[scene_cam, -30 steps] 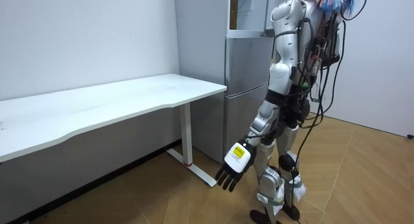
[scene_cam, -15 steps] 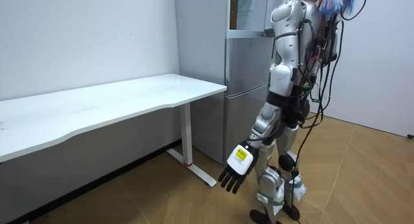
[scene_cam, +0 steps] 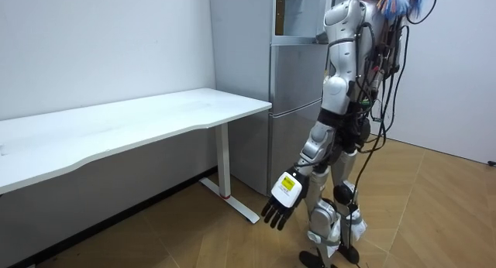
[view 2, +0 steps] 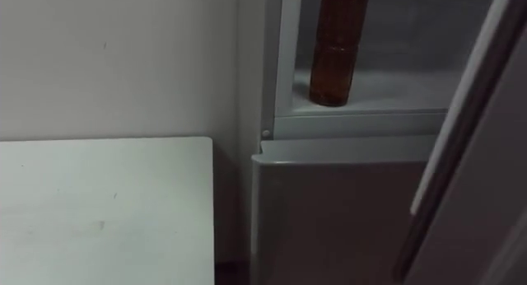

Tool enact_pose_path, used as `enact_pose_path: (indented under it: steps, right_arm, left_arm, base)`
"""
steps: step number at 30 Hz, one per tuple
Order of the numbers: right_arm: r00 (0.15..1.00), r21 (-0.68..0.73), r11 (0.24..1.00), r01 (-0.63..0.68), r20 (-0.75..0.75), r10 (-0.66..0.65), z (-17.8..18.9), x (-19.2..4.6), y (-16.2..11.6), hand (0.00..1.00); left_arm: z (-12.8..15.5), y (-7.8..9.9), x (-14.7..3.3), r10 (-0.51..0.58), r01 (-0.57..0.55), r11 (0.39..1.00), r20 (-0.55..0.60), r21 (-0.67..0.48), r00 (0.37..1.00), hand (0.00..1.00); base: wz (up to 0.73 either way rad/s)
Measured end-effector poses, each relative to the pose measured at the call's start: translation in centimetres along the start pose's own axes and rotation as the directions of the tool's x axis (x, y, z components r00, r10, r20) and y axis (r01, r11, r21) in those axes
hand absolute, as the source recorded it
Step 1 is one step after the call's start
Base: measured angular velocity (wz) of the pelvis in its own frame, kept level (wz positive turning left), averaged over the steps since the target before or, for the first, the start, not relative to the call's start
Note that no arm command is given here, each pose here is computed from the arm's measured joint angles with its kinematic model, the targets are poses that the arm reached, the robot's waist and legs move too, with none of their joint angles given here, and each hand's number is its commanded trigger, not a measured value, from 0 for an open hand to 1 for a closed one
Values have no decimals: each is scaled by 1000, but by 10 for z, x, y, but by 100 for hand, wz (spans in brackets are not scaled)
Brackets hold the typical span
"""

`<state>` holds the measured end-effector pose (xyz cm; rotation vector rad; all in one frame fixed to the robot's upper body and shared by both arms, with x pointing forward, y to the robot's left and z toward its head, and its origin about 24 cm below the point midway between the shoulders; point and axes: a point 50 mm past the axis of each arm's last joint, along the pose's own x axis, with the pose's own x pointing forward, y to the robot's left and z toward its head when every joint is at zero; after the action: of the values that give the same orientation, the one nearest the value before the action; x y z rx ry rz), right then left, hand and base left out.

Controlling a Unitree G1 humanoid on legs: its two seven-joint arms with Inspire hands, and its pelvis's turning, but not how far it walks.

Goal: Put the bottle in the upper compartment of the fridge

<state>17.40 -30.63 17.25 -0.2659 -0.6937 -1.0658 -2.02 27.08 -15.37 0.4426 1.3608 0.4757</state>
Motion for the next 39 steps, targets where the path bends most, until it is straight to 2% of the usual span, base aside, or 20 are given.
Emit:
enact_pose_path:
  steps: [15, 28, 39]
  right_arm:
    - [986, 102, 980, -169, 8, 169, 10, -13, 31, 0]
    - [928, 129, 922, -366, -27, 372, 1, -28, 61, 0]
    - [894, 140, 889, -436, -44, 446, -4, -33, 77, 0]
  left_arm:
    - [-10, -3, -2, -16, 18, 998, -28, 58, 999, 0]
    - [3, -9, 0, -43, 42, 994, 13, 100, 999, 0]
    - [3, -9, 0, -50, 51, 991, -9, 127, 999, 0]
  base:
    - [3]
    - [0]
    - [2]
